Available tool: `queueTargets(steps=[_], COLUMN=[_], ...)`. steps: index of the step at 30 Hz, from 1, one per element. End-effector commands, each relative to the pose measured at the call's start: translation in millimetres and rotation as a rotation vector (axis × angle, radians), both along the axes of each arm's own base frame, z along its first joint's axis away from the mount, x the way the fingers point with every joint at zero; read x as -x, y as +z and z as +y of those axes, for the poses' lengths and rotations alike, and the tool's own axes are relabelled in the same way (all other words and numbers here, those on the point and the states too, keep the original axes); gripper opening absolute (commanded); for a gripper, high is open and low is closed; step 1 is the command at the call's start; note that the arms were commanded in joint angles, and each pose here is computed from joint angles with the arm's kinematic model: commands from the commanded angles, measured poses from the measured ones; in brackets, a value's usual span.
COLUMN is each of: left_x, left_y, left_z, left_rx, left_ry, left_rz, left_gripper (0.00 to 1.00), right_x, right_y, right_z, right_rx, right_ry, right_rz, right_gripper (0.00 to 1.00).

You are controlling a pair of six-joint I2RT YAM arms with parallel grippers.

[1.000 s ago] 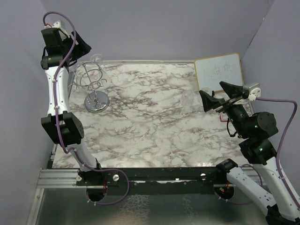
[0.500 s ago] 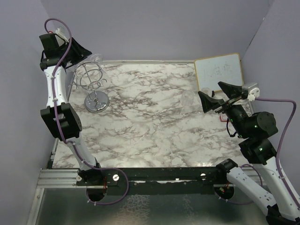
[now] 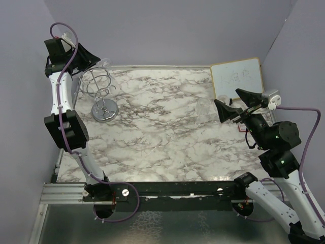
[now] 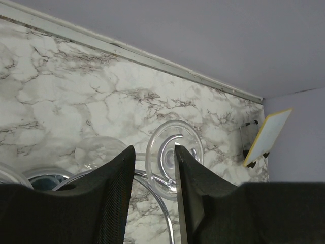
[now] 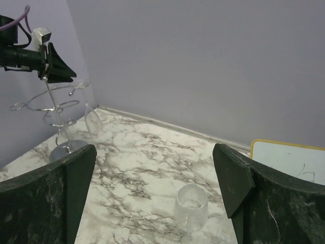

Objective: Take the wine glass off the wine glass rack

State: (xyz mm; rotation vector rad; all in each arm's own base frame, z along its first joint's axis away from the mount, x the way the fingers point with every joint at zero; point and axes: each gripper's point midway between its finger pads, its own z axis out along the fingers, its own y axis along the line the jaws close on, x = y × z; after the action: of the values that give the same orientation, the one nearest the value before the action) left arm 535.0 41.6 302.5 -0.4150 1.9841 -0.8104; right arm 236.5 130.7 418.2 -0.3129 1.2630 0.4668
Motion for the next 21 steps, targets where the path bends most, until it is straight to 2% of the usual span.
queueTargets(steps=[1,21], left_x=[-1.7,4.5], left_y=[-5.0,-12.9], left_z=[-2.5,-12.7], left_rx=[0.021,0.055], left_ry=[-0.023,-0.075], left_rz=[0.009,0.026], left_gripper=[0.39,0.32], right_x=[4.7,2.7], right_y=[8.0,7.1], right_z=[4.0,6.7], right_rx=[-0.008,-0.009], right_ry=[0.029,0.037], right_rz=[-0.031,-0.023], right_gripper=[1.00,1.00])
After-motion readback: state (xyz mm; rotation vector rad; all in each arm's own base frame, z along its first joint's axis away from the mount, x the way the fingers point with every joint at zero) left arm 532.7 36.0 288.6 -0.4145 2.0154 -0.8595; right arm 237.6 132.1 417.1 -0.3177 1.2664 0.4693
